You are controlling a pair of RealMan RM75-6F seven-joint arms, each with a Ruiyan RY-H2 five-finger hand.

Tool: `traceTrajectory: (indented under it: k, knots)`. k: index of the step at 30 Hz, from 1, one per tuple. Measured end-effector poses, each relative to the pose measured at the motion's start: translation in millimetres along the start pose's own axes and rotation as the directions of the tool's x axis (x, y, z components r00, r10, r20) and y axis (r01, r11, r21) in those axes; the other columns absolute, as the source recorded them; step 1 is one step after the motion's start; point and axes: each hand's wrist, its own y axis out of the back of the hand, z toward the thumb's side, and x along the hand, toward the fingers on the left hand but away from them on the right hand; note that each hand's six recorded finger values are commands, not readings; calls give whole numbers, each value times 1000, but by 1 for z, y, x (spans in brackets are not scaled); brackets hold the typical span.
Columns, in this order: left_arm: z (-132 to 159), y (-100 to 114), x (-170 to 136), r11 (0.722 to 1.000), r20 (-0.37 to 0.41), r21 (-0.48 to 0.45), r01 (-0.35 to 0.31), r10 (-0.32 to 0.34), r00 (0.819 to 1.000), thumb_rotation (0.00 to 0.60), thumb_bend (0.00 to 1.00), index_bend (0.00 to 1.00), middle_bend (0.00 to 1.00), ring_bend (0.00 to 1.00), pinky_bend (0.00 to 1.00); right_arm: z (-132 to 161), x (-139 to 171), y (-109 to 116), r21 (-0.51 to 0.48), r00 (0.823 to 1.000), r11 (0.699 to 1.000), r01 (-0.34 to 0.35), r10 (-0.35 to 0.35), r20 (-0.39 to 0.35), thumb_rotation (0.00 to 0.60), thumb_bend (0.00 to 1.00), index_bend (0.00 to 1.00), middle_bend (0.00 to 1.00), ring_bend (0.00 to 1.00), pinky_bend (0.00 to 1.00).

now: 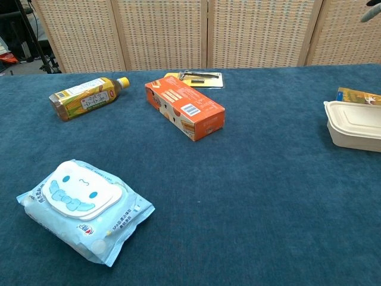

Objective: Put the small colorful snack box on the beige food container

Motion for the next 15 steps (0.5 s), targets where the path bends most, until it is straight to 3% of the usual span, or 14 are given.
traceTrajectory:
  k: [7,11,15]
  knots:
    - [4,-2,-9,999,70,27,31,-32,997,600,0,0,0,0,0,20,89,-9,-193,1000,981,22,-18,23,600,0,0,0,0,0]
    - [3,1,-12,999,76,28,19,-21,997,600,0,0,0,0,0,23,142,-7,-209,996,976,57,-40,83,600,0,0,0,0,0]
    - [2,3,-15,1000,77,28,6,-8,997,600,0,0,0,0,0,30,169,-7,-225,991,972,73,-45,127,600,0,0,0,0,0]
